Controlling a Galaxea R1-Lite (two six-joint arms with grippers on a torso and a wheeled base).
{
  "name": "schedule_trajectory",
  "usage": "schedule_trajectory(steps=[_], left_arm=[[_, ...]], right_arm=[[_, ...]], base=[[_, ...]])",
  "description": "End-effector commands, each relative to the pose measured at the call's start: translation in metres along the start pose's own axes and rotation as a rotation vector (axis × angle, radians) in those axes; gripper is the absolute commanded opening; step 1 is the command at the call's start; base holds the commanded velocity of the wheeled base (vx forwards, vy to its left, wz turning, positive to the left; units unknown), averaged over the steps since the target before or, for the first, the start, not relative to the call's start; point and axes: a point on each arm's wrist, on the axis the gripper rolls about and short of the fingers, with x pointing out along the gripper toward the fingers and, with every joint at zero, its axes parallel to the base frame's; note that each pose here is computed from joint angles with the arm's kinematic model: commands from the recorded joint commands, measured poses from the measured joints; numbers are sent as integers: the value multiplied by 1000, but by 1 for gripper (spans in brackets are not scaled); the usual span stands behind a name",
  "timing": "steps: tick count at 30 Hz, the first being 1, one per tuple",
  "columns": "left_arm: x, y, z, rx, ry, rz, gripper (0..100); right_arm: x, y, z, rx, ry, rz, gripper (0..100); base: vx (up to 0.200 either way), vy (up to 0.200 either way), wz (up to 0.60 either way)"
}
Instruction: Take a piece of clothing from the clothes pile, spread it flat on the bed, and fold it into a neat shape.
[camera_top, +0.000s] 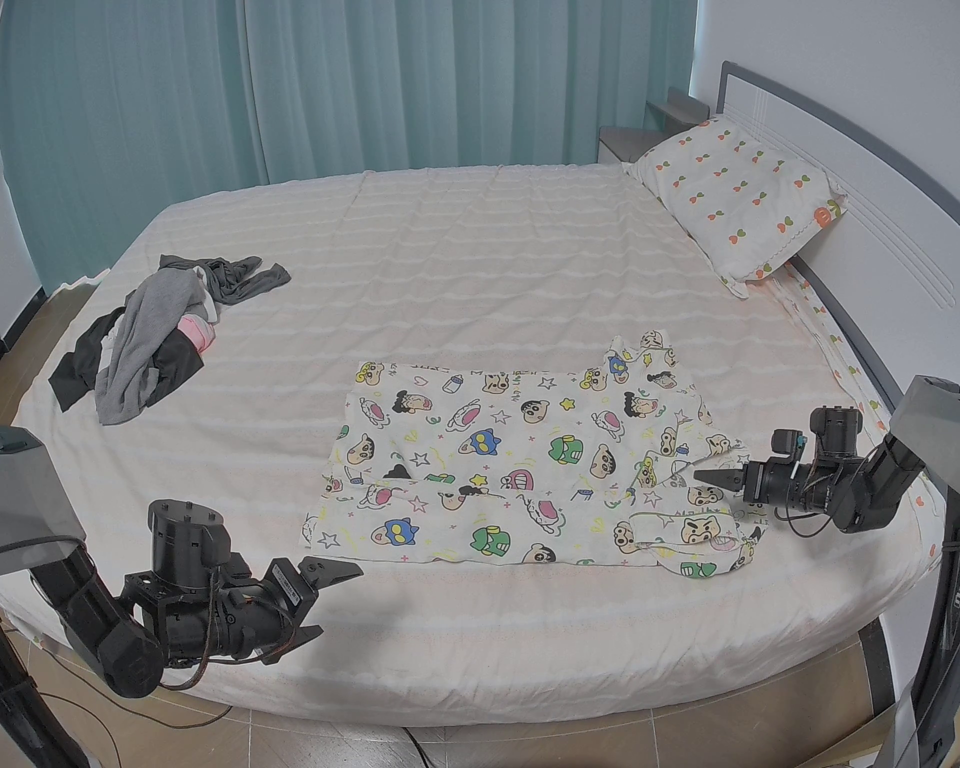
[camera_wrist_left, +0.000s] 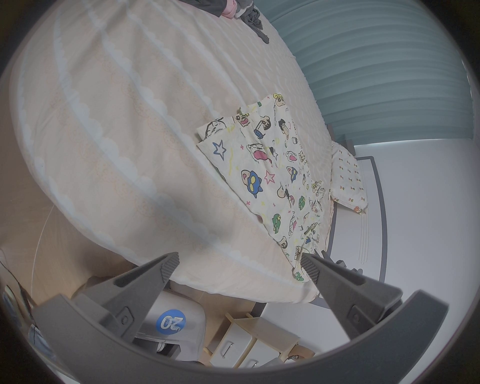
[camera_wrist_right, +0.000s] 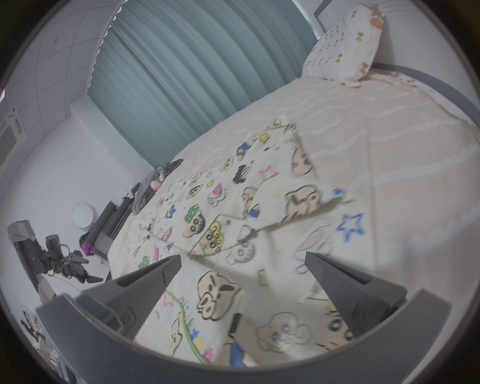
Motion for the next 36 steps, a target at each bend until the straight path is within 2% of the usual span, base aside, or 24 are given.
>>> schedule_trajectory(steps=[1, 5, 10, 13, 20, 36], left_arm=[[-3, -5, 1, 9, -6, -37, 100], [-17, -15, 0, 26, 7, -123, 100], [-39, -24, -3, 52, 6, -201, 100], [-48, -25, -4, 57, -9, -222, 100], [-56, -28, -2, 69, -34, -246, 100], [-55, -23, -3, 90, -32, -227, 100]], right_arm=[[-34, 7, 22, 28, -74, -45, 100], [-83, 47, 29, 124, -127, -37, 100], [-150, 102, 5, 291, -202, -1, 100], [-175, 119, 2, 357, -275, 31, 100], [-199, 133, 7, 317, -361, 26, 100], [-197, 139, -1, 316, -331, 49, 100]], base=[[0, 0, 0], [0, 0, 0], [0, 0, 0], [0, 0, 0], [143, 0, 0], [200, 0, 0]])
